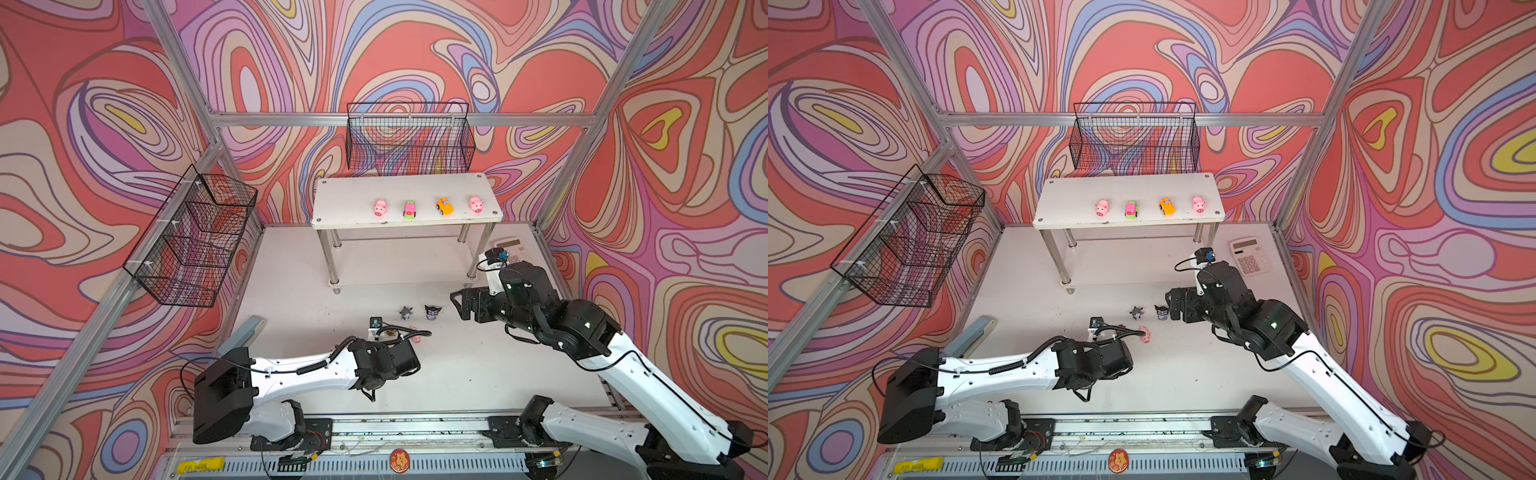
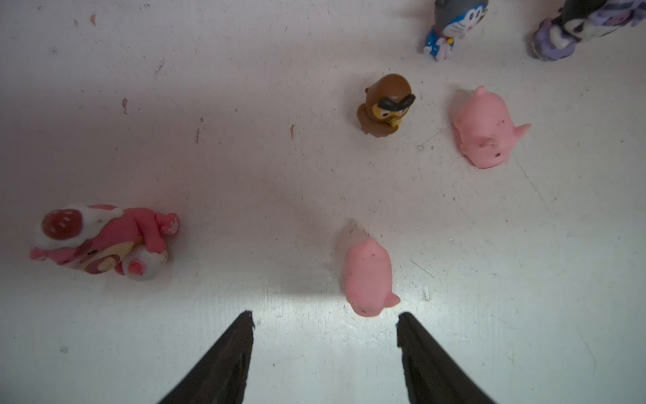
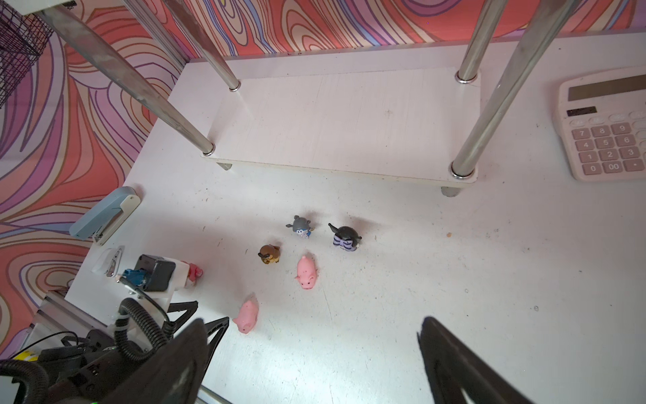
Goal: Organize plastic toys on shelves
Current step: Pick up the plastic toy from the bottom-center of the table, then place the plastic toy on the shelf.
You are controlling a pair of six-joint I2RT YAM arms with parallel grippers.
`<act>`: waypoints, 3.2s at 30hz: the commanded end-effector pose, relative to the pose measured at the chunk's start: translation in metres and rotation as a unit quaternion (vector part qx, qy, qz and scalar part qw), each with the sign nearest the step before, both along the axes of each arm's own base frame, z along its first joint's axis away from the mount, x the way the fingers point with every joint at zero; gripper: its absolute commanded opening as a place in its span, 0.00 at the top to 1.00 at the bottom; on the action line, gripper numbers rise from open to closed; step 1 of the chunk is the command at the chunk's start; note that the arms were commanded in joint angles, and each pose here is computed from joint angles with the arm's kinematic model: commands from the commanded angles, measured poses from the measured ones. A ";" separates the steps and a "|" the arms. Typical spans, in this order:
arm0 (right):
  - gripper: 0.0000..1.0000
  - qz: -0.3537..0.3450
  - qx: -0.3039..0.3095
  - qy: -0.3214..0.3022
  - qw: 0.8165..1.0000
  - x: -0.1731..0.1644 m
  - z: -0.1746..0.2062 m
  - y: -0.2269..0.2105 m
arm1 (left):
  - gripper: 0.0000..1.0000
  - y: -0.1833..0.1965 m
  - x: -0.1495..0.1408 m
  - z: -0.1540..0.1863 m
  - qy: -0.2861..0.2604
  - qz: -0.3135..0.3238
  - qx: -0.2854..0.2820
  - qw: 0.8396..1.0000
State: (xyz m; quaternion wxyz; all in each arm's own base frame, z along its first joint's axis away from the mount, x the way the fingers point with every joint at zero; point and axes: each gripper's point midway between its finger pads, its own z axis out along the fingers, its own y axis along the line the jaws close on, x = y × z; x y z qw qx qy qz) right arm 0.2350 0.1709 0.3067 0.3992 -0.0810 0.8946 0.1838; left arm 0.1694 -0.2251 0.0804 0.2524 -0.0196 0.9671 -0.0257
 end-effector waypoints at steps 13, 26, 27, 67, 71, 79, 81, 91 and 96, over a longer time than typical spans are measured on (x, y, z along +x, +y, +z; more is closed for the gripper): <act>0.02 -0.009 -0.010 -0.007 1.000 -0.004 0.001 -0.010 | 0.29 -0.018 0.022 0.015 -0.012 -0.004 -0.002 1.000; 0.02 -0.007 -0.016 -0.004 1.000 0.000 -0.004 -0.006 | 0.31 -0.007 0.011 -0.012 0.018 0.022 0.006 1.000; 0.02 -0.006 -0.016 -0.005 1.000 0.000 -0.004 -0.006 | 0.31 -0.007 0.010 -0.015 0.022 0.021 0.009 0.999; 0.02 -0.011 -0.017 -0.011 1.000 -0.004 -0.001 -0.012 | 0.64 -0.014 0.008 -0.039 0.058 0.013 0.049 0.997; 0.02 -0.010 -0.014 -0.012 1.000 -0.004 0.001 -0.012 | 0.65 -0.010 0.012 -0.024 0.044 0.008 0.063 0.997; 0.02 -0.006 -0.006 -0.016 1.000 -0.004 0.004 -0.010 | 0.65 -0.001 0.021 0.021 0.005 0.000 0.068 0.998; 0.02 -0.006 -0.004 -0.016 1.000 -0.004 0.006 -0.009 | 0.65 0.003 0.023 0.033 -0.004 0.000 0.067 0.998; 0.02 0.006 0.007 -0.023 1.000 -0.002 0.008 -0.002 | 0.64 0.036 0.044 0.114 -0.072 0.008 0.050 0.996; 0.02 0.005 0.007 -0.025 1.000 0.000 0.009 -0.001 | 0.64 0.054 0.059 0.161 -0.104 0.018 0.032 0.994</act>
